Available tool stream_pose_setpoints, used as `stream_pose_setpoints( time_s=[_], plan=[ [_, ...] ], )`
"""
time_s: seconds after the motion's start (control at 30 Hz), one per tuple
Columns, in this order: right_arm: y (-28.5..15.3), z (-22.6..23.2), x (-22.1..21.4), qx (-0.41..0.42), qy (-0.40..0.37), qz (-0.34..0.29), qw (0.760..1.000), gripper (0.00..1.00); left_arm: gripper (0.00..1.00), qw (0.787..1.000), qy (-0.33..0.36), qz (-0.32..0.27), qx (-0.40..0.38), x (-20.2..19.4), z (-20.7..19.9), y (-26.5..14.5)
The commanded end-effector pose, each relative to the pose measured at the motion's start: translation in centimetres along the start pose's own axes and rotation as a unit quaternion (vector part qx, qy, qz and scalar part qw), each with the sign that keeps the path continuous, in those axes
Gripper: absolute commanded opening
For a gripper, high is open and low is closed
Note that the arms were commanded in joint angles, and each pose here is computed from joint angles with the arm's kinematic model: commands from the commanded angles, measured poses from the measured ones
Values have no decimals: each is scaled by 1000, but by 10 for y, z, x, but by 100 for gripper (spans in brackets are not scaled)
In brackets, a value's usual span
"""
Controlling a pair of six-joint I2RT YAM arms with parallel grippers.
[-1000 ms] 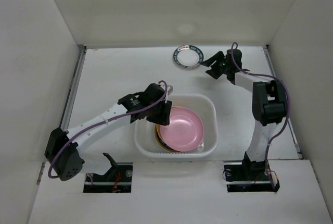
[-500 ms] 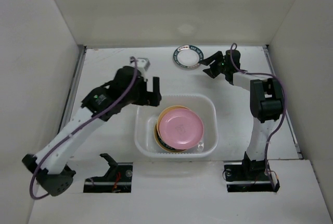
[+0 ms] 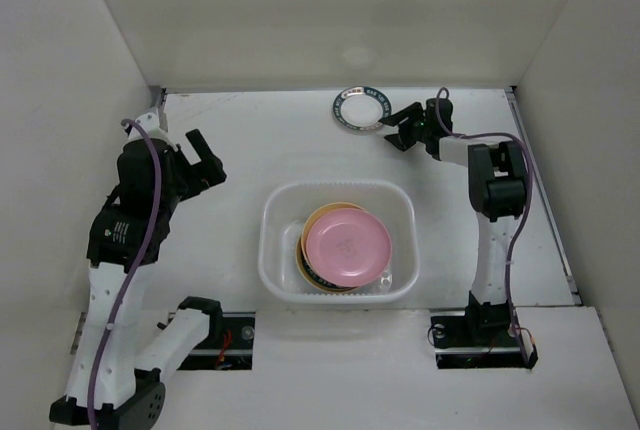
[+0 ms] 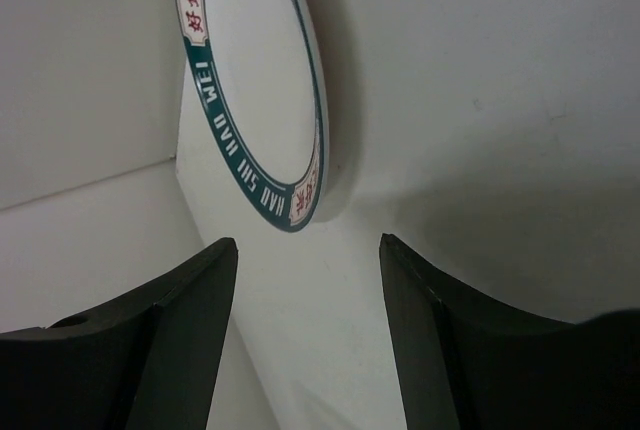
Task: Place the plates into the plastic bin on the countertop
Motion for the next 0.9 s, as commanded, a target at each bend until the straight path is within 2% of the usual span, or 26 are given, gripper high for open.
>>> stream_pose_setpoints(
  time_s=[0.0, 0.33, 0.43, 0.57, 0.77, 0.87],
  plan=[
    [9, 16, 16, 30, 14, -21, 999, 64, 100, 1000, -12, 9, 0, -1, 5, -3],
    [42, 10, 14, 16, 57, -11, 998, 56, 100, 999, -23, -6, 22, 5, 17, -13],
    [51, 13, 12, 20, 62, -8, 998, 51, 100, 999, -22, -8, 31, 5, 21, -17],
    [60, 17, 11, 25, 67, -5, 997, 37, 100, 999, -24, -15, 38, 6, 25, -24],
    [61, 19, 11, 29, 59, -8, 998, 1, 100, 998, -29, -20, 46, 2, 32, -29],
    [53, 26, 11, 42, 49, -11, 998, 0, 100, 998, -31, -18, 48, -2, 34, -26]
  ],
)
Point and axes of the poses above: each gripper's point midway between its finger pads, its own y axis out along the fingers, its own z axis along the line the jaws close on, x = y × z, the point moved 8 cm from there along -y, back along the fingers, and after that the axes turned 14 degrees about -y, right-handed, at the moved point
